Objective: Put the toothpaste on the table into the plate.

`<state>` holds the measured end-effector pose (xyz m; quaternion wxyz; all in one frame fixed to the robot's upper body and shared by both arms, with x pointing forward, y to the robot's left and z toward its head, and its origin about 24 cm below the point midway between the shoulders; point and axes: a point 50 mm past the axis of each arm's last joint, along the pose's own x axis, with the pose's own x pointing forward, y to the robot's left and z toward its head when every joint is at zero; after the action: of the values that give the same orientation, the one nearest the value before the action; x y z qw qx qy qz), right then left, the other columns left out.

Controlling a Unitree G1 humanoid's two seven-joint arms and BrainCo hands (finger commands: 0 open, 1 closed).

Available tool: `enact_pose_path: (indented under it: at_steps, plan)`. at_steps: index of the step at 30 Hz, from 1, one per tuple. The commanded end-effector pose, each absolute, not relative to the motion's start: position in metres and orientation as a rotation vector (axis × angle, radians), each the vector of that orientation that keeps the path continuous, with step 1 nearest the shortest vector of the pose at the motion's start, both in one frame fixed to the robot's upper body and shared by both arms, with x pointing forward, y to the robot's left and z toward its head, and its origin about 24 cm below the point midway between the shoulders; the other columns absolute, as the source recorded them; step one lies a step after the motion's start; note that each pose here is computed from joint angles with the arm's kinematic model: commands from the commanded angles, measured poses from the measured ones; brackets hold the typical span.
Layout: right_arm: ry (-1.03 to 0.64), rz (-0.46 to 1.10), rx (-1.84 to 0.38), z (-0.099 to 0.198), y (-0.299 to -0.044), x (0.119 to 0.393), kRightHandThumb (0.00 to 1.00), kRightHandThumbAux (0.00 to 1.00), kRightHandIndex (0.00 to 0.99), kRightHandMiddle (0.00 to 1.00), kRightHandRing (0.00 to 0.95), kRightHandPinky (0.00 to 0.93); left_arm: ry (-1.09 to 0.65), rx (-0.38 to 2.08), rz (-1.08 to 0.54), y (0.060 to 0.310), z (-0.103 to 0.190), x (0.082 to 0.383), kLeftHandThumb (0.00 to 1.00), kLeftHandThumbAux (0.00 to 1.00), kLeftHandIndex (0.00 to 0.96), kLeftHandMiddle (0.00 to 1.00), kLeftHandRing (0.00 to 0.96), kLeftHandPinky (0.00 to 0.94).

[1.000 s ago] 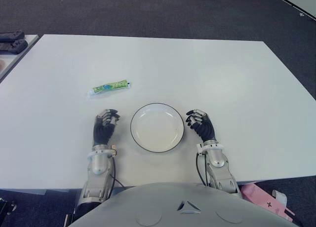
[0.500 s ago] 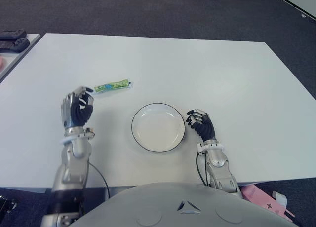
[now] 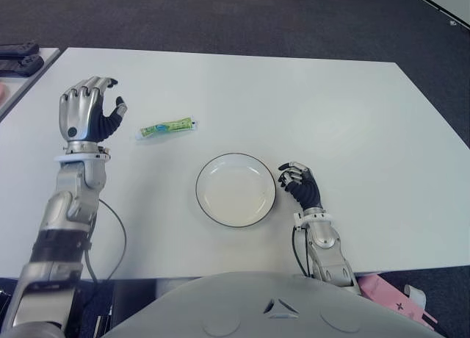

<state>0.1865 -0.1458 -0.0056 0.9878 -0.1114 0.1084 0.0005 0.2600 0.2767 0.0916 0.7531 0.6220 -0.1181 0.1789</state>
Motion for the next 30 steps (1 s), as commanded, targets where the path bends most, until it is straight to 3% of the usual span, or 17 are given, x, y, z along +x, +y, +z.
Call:
enact_pose_path:
  at_steps: [1, 5, 9, 20, 30]
  plan:
    - [0.252, 0.005, -0.213, -0.011, -0.147, 0.184, 0.706, 0.729, 0.432, 0.652, 0.650, 0.655, -0.195, 1.452, 0.338, 0.280, 0.089, 0.278, 0.488, 0.424, 0.163, 0.213, 0.191, 0.214]
    - [0.249, 0.005, -0.211, -0.010, -0.148, 0.184, 0.706, 0.729, 0.432, 0.653, 0.648, 0.646, -0.166, 1.543, 0.300, 0.282, 0.089, 0.291, 0.485, 0.327, 0.051, 0.119, 0.088, 0.119]
    - [0.245, 0.006, -0.213, -0.010, -0.148, 0.184, 0.706, 0.729, 0.432, 0.653, 0.646, 0.645, -0.160, 1.600, 0.254, 0.281, 0.088, 0.304, 0.473, 0.269, 0.013, 0.073, 0.042, 0.075]
    - [0.245, -0.005, -0.214, -0.008, -0.148, 0.184, 0.706, 0.728, 0.432, 0.646, 0.642, 0.641, -0.089, 1.744, 0.017, 0.280, 0.080, 0.332, 0.436, 0.168, 0.000, 0.002, 0.000, 0.016]
    - [0.223, 0.003, -0.221, -0.009, -0.149, 0.182, 0.706, 0.728, 0.433, 0.662, 0.658, 0.658, 0.052, 1.764, -0.215, 0.277, 0.071, 0.347, 0.417, 0.161, 0.000, 0.000, 0.000, 0.000]
